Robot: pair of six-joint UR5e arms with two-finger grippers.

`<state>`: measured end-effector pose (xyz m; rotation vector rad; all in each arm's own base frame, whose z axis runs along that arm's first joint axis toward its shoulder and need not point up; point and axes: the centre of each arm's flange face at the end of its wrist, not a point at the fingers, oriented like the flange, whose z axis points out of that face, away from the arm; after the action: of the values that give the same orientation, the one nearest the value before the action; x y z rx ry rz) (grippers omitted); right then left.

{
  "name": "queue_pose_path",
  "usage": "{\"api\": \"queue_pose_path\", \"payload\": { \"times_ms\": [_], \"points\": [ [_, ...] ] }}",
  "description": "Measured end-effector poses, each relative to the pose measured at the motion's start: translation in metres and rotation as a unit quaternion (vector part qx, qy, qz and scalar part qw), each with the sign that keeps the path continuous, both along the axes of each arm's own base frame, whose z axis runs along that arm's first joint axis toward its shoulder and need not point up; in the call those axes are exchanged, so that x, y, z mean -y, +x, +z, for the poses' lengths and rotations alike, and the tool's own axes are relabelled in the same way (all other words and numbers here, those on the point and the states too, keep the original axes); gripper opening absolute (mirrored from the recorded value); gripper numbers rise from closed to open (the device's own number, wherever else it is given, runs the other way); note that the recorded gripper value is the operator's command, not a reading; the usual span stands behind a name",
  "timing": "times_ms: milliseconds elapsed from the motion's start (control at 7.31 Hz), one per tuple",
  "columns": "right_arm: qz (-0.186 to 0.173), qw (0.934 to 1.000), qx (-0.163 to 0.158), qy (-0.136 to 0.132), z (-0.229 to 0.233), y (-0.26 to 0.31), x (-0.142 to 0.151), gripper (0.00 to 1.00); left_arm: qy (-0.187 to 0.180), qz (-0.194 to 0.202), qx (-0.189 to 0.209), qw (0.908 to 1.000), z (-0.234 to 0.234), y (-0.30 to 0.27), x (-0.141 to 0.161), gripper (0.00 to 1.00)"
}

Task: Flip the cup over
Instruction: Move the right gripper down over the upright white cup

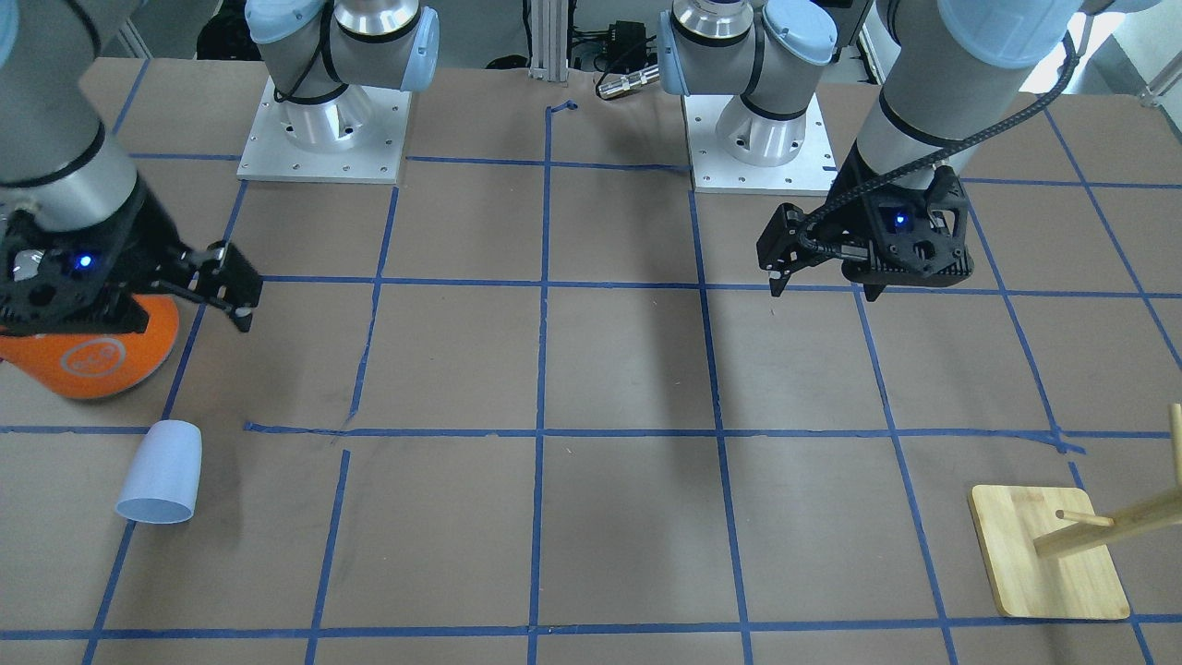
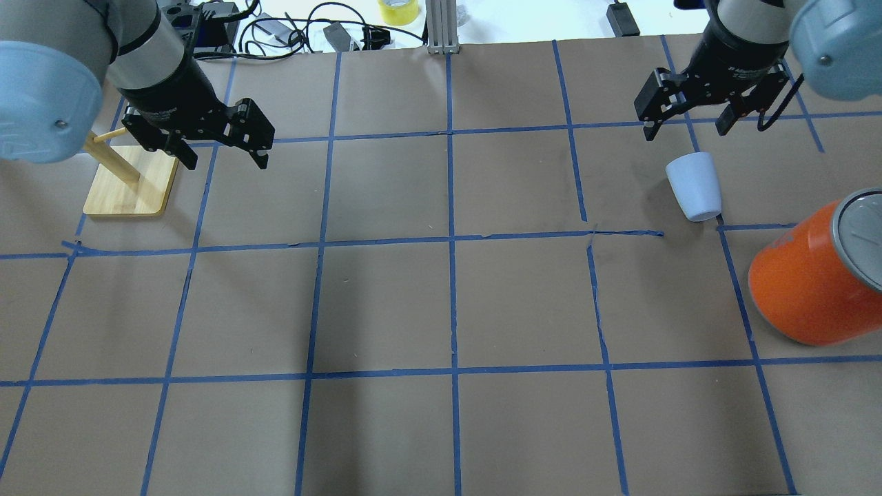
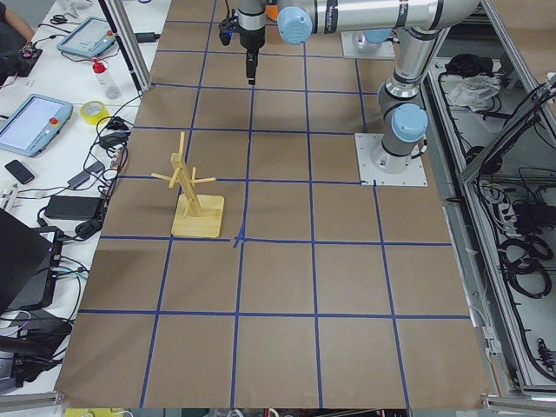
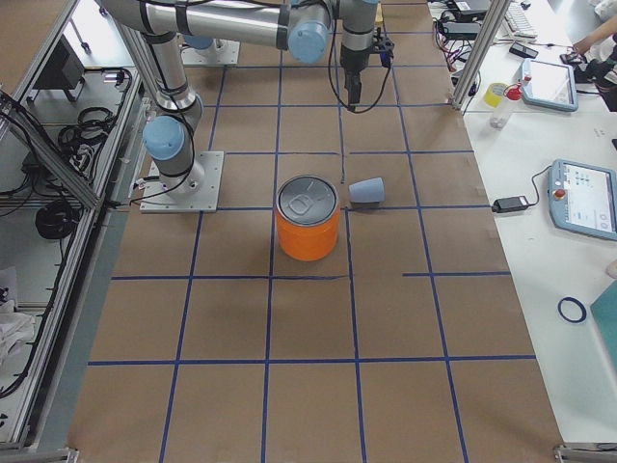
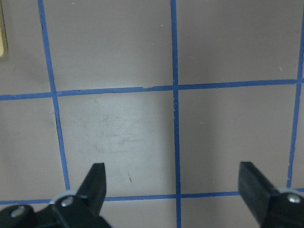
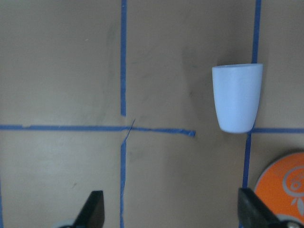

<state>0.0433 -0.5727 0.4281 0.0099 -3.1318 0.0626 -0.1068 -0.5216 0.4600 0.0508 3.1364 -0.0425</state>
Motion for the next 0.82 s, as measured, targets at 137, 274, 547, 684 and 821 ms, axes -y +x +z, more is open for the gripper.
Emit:
{"api": "queue_pose_path", "payload": {
  "times_ms": [137,274,547,684,821],
  "points": [
    [-0.012,0.9999,0.000,-0.004,-0.030,-0.033,0.025,1.00,0.000,0.000,0.000,1.0000,0.000,0.000,0.000,1.00],
    [-0.015,0.9999,0.002,-0.001,-0.058,-0.057,0.041,1.00,0.000,0.000,0.000,1.0000,0.000,0.000,0.000,1.00],
    [-0.013,0.9999,0.002,-0.002,-0.109,-0.086,0.064,1.00,0.000,0.000,0.000,1.0000,0.000,0.000,0.000,1.00],
    [-0.001,1.0000,0.001,0.000,-0.134,-0.096,0.073,1.00,0.000,0.000,0.000,1.0000,0.000,0.000,0.000,1.00],
    [0.019,0.9998,0.000,0.000,-0.159,-0.107,0.081,1.00,0.000,0.000,0.000,1.0000,0.000,0.000,0.000,1.00]
  ]
}}
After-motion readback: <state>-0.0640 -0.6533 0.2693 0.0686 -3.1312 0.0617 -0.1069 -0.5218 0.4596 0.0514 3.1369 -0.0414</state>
